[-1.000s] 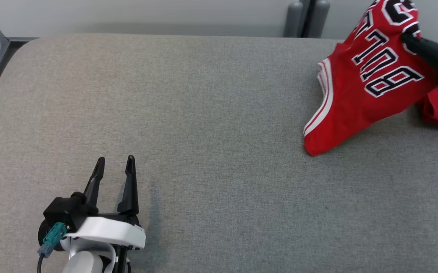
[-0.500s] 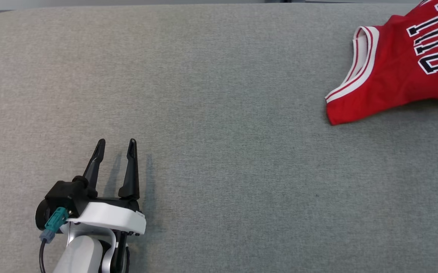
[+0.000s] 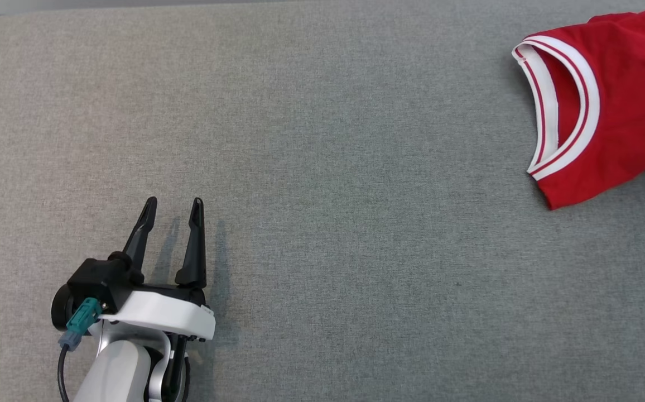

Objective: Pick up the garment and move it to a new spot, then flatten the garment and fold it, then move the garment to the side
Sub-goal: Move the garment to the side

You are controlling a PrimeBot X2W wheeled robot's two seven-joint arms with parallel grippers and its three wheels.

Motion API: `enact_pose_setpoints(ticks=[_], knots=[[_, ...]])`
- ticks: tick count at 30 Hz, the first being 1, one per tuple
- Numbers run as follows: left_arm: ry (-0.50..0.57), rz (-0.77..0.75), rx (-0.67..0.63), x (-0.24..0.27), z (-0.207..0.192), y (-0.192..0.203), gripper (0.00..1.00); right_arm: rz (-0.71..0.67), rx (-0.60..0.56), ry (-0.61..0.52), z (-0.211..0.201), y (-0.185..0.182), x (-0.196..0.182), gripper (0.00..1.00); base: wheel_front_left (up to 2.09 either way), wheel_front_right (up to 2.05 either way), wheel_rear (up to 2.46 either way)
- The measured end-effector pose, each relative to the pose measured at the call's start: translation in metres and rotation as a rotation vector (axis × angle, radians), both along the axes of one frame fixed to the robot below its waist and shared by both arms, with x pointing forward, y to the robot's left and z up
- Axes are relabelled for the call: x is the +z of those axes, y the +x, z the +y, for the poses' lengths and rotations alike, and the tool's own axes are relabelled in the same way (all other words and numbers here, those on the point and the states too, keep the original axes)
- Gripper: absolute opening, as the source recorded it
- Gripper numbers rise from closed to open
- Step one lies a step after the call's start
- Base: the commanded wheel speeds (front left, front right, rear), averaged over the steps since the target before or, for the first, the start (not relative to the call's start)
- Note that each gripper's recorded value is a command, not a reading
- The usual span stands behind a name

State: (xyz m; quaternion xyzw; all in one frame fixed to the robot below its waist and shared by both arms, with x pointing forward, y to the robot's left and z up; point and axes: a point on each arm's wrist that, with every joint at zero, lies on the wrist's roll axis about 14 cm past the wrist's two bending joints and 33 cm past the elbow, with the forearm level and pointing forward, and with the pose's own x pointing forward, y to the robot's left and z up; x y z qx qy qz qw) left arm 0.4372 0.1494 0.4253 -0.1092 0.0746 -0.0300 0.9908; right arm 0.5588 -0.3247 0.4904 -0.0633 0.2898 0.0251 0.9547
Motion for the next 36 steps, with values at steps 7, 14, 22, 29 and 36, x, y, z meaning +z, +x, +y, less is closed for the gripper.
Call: enact_pose_setpoints(ticks=[7, 14, 22, 29, 36], knots=[[0.005, 0.009, 0.012, -0.004, 0.005, 0.002, 1.0, 0.039, -0.034, -0.041, -0.002, 0.005, -0.033, 0.0, 0.0, 0.0, 0.0], [0.016, 0.016, 0.033, -0.006, 0.013, 0.0, 1.0, 0.072, -0.101, -0.08, -0.017, 0.0, -0.06, 0.0, 0.0, 0.0, 0.0], [0.019, 0.019, 0.039, -0.007, 0.015, -0.001, 1.0, 0.024, -0.106, -0.059, -0.005, 0.005, -0.069, 1.0, 0.0, 0.0, 0.0], [0.02, 0.008, 0.035, -0.003, 0.013, 0.0, 1.0, 0.042, -0.127, -0.106, -0.018, -0.008, -0.07, 1.0, 0.0, 0.0, 0.0], [-0.002, -0.033, 0.029, 0.017, 0.009, -0.008, 1.0, -0.131, -0.078, -0.119, -0.006, -0.01, -0.02, 1.0, 0.0, 0.0, 0.0]])
